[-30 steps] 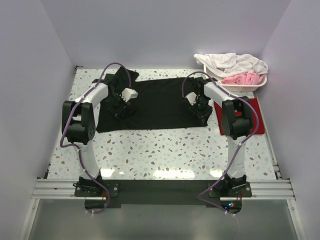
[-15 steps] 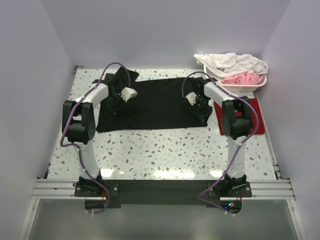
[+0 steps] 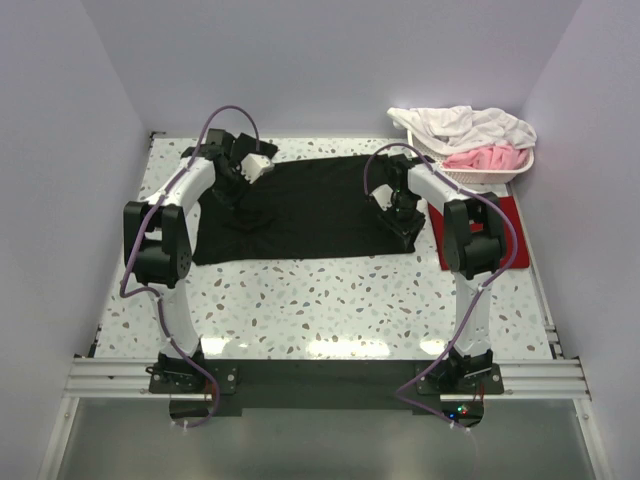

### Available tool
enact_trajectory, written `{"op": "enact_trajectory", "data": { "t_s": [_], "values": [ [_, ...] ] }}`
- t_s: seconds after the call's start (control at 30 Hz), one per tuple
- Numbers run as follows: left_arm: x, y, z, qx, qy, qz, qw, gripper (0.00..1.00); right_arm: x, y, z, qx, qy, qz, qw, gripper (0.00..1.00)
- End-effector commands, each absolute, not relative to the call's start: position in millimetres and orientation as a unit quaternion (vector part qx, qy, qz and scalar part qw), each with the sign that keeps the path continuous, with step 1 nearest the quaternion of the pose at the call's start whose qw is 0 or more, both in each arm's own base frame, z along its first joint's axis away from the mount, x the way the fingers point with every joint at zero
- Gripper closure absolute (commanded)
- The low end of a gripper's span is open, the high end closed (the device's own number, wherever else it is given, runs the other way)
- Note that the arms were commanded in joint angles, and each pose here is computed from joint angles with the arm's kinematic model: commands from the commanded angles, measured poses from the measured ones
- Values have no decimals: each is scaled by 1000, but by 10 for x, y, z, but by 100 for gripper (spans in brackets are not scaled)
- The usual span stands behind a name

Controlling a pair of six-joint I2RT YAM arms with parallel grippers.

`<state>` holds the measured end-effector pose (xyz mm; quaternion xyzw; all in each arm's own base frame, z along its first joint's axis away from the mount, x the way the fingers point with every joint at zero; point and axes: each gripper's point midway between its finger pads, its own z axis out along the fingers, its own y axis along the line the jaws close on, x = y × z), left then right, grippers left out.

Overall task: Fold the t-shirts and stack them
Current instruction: Fold the tshirt

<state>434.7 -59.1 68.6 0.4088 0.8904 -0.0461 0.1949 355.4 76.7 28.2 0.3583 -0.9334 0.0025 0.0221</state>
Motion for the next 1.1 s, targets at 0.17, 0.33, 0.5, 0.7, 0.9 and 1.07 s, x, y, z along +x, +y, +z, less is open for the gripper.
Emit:
{"op": "enact_trajectory", "data": {
  "t_s": [0.17, 0.33, 0.5, 0.7, 0.9, 1.07],
  "values": [
    [5104, -367, 987, 366, 878, 65, 301, 100, 3590, 769, 356, 360, -933, 9, 15, 59],
    [5240, -296, 1127, 324, 881, 71, 338, 64, 3578, 772, 381, 359, -933, 7, 15, 58],
    [5035, -156, 1273, 285, 893, 18, 347, 57, 3613, 809, 514, 356, -934, 2, -1, 56],
    [4241, -277, 980, 304, 915, -69, 255, 59, 3647, 911, 787, 363, -931, -23, -40, 53],
    [3677, -241, 567, 290, 937, -85, 174, 60, 3668, 949, 753, 370, -928, -31, -42, 55],
    [3558, -38, 296, 264, 953, -62, 134, 61, 3663, 897, 457, 367, -930, -17, -24, 60]
  ]
}}
